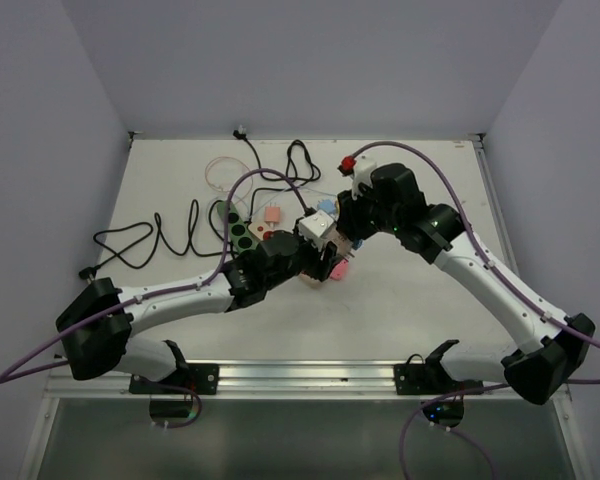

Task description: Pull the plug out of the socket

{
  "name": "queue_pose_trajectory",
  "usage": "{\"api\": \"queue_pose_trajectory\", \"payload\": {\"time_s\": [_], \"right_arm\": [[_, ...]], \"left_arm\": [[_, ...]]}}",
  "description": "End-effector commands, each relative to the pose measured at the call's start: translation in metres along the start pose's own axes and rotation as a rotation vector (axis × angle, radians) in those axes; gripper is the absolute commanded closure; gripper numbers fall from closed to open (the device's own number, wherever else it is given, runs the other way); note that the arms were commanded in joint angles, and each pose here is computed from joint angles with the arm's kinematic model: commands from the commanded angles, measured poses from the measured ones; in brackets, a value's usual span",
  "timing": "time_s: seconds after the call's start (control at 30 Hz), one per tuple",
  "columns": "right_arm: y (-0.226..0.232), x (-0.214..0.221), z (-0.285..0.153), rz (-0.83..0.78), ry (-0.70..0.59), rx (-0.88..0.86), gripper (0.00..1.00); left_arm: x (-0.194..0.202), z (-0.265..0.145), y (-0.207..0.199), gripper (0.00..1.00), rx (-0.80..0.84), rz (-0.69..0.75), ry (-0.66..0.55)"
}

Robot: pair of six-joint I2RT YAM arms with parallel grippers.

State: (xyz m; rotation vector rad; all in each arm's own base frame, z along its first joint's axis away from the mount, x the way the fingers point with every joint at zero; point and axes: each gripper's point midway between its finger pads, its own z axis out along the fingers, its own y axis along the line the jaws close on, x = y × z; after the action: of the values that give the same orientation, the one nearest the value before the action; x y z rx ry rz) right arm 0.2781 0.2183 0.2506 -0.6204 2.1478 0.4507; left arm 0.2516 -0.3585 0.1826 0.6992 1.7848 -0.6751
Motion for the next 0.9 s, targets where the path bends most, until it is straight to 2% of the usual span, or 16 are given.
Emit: {"api": "queue_pose_trajectory", "payload": {"time_s": [0.0, 0.17, 0.3, 0.4, 0.47, 0.5, 0.6, 0.63, 0.87], "right_arm": [[-0.018, -0.116, -0.041, 0.018, -0.341, 0.098, 1.00], [-0.023, -0.132, -0.025, 0.014, -0.312, 0.125, 1.00], [-0.037, -0.125, -0.019, 0.049, -0.304, 0.185, 1.00], [-0.060, -0.095, -0.002, 0.137, -0.251, 0.222, 1.00], [-0.078, -0.056, 0.017, 0.229, -0.180, 0.225, 1.00], [-0.079, -0.032, 0.031, 0.278, -0.147, 0.192, 1.00], [-0.067, -0.006, 0.050, 0.318, -0.114, 0.106, 1.00], [-0.059, 0.019, 0.063, 0.337, -0.059, 0.060, 0.99], [-0.043, 0.075, 0.114, 0.534, 0.021, -0.034, 0.83]], "left_arm": [[0.116, -0.033, 0.044, 1.00, -0.171, 0.060, 0.389], [0.118, -0.035, 0.042, 1.00, -0.171, 0.071, 0.387], [0.106, -0.040, 0.048, 1.00, -0.210, 0.049, 0.338], [0.085, -0.041, 0.048, 1.00, -0.216, 0.021, 0.251], [0.074, -0.044, 0.049, 1.00, -0.212, 0.008, 0.206], [0.071, -0.046, 0.050, 1.00, -0.215, -0.001, 0.181], [0.065, -0.050, 0.051, 1.00, -0.209, -0.018, 0.135], [0.056, -0.052, 0.051, 1.00, -0.202, -0.026, 0.097], [0.037, -0.066, 0.051, 1.00, -0.181, -0.060, -0.042]]}}
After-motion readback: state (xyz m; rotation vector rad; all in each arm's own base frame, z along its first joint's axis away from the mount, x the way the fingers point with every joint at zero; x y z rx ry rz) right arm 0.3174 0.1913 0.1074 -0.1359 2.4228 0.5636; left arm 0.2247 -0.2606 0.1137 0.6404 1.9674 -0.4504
